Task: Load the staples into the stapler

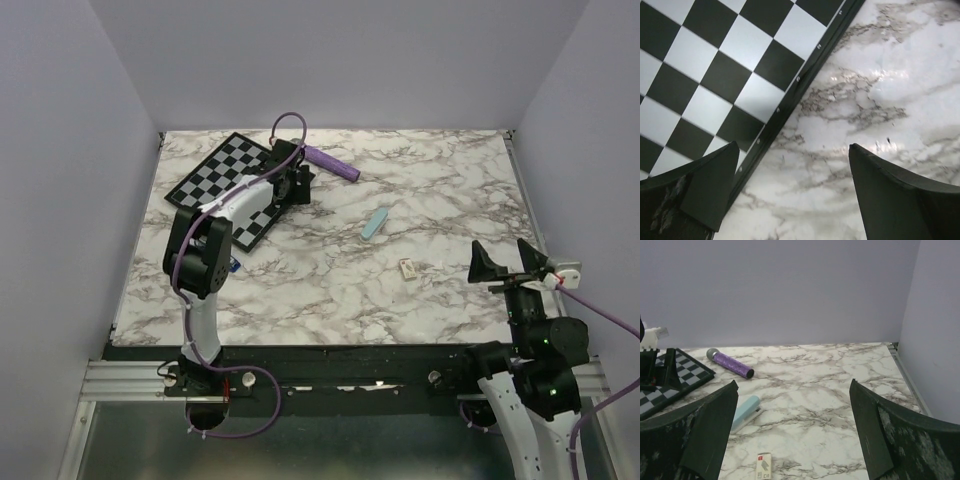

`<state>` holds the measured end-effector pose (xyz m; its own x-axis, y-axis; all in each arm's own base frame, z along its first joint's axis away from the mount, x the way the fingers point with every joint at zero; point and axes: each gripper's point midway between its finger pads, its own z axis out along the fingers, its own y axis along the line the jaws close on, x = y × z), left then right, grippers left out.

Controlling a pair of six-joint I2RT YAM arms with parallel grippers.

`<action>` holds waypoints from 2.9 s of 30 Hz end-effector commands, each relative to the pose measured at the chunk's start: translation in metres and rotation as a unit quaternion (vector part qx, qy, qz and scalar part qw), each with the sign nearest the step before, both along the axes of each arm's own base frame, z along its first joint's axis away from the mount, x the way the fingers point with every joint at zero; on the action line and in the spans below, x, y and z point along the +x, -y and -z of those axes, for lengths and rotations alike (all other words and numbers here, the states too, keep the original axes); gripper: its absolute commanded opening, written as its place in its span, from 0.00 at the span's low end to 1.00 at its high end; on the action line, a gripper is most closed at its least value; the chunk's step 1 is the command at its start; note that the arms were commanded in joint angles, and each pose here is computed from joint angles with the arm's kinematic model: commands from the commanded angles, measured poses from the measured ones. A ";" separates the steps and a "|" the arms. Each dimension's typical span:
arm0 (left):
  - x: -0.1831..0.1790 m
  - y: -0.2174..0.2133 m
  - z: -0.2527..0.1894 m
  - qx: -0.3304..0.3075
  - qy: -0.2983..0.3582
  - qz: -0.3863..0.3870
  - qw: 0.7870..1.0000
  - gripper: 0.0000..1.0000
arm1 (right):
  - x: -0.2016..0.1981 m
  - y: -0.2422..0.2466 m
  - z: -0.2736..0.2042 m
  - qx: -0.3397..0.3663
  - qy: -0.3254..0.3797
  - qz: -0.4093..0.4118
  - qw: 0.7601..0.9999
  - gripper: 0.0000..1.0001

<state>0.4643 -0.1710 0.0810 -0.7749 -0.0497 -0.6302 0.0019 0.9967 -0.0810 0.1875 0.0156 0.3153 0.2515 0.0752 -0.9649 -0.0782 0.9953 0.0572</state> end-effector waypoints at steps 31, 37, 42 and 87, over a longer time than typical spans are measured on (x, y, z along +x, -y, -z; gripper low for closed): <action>-0.139 -0.063 -0.205 -0.018 0.313 0.077 0.946 0.99 | 0.099 -0.085 0.225 0.014 -0.620 -0.059 0.782 0.90; -0.137 -0.061 -0.200 -0.020 0.305 0.080 0.949 0.99 | 0.109 -0.099 0.252 -0.016 -0.644 -0.066 0.762 0.83; -0.136 -0.062 -0.198 -0.016 0.303 0.077 0.950 0.99 | 0.112 -0.109 0.268 -0.042 -0.657 -0.068 0.750 0.80; -0.138 -0.040 -0.195 -0.047 0.302 0.136 0.942 0.99 | 0.010 -0.291 0.287 -0.440 -0.516 -0.425 0.600 0.61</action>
<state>0.3263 -0.1272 0.2755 -0.2774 0.0278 -0.9603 0.3069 0.9498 -0.0612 0.2014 0.3079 0.0191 -0.3098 -0.8904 -0.3335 -0.9438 0.3303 -0.0053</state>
